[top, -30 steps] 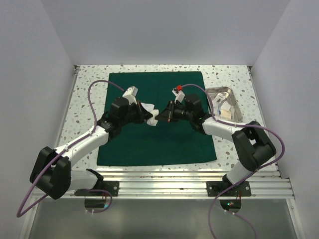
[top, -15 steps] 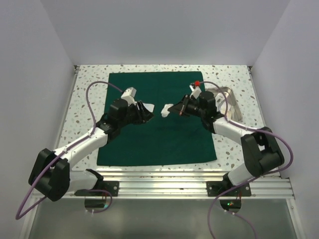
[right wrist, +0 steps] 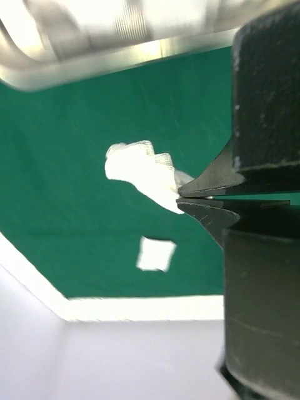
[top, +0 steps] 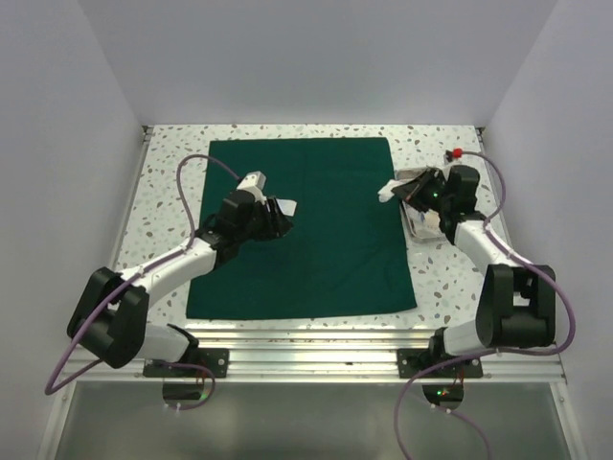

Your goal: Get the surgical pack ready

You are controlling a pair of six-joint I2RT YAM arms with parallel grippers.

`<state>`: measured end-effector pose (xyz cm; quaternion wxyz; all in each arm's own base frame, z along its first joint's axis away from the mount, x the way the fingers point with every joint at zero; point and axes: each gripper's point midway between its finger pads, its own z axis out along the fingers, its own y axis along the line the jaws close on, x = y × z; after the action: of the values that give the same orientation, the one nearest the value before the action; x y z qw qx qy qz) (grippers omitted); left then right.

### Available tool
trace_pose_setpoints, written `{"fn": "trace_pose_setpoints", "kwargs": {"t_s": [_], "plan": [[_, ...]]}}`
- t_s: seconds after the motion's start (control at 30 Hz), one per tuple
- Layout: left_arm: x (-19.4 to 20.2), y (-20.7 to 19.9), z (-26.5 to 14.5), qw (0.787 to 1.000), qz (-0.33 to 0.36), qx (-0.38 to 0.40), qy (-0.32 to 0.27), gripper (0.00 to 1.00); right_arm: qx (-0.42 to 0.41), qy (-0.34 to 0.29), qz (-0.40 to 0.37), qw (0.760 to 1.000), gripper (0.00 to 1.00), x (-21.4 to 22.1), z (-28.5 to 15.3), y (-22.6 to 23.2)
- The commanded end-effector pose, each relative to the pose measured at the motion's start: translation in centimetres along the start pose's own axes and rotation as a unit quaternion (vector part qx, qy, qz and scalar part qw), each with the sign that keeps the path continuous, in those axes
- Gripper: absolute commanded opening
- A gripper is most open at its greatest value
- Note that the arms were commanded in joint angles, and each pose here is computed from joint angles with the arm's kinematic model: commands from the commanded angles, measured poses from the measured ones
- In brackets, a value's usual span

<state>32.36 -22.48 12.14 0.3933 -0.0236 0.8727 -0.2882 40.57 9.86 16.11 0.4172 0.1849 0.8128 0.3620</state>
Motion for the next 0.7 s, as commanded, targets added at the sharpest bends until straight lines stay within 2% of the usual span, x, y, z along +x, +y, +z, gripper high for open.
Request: {"fn": "trace_pose_setpoints", "kwargs": {"t_s": [0.0, 0.1, 0.17, 0.2, 0.3, 0.33, 0.37, 0.4, 0.43, 0.53, 0.67], "plan": [[-3.3, 1.1, 0.4, 0.997, 0.029, -0.051, -0.042, 0.59, 0.076, -0.049, 0.011, 0.996, 0.00, -4.0, -0.7, -4.1], [-4.9, 2.0, 0.8, 0.994, 0.042, -0.083, -0.061, 0.61, 0.129, -0.077, 0.029, 0.988, 0.00, -6.1, -0.7, -7.4], [-5.8, 2.6, 1.3, 0.991, 0.051, -0.104, -0.071, 0.62, 0.146, -0.093, 0.021, 0.985, 0.00, -7.7, -0.2, -8.1], [-6.0, 3.0, 1.5, 0.990, 0.051, -0.111, -0.073, 0.62, 0.170, -0.086, 0.023, 0.981, 0.00, -7.6, 0.5, -9.7], [-6.3, 4.0, 2.5, 0.989, 0.049, -0.125, -0.068, 0.63, 0.188, -0.076, 0.019, 0.979, 0.01, -8.3, 1.6, -10.6], [-6.5, 4.3, 3.1, 0.988, 0.051, -0.130, -0.066, 0.63, 0.197, -0.071, 0.014, 0.978, 0.32, -8.4, 1.9, -11.0], [-6.7, 4.6, 3.3, 0.987, 0.052, -0.136, -0.067, 0.63, 0.215, -0.067, 0.018, 0.974, 0.44, -8.2, 1.6, -11.6], [-7.1, 5.0, 3.7, 0.986, 0.052, -0.143, -0.069, 0.63, 0.224, -0.068, 0.017, 0.972, 0.50, -8.3, 1.3, -11.9], [-6.8, 5.6, 3.9, 0.985, 0.055, -0.157, -0.055, 0.63, 0.235, -0.077, 0.008, 0.969, 0.60, -8.7, 0.8, -11.9], [-6.3, 7.6, 5.6, 0.979, 0.061, -0.194, -0.025, 0.63, 0.255, -0.089, -0.009, 0.963, 0.73, -9.2, -0.7, -11.6], [-7.6, 8.4, 7.0, 0.976, 0.066, -0.207, -0.028, 0.67, 0.249, -0.097, -0.027, 0.963, 0.75, -9.2, -2.2, -9.8]]}}
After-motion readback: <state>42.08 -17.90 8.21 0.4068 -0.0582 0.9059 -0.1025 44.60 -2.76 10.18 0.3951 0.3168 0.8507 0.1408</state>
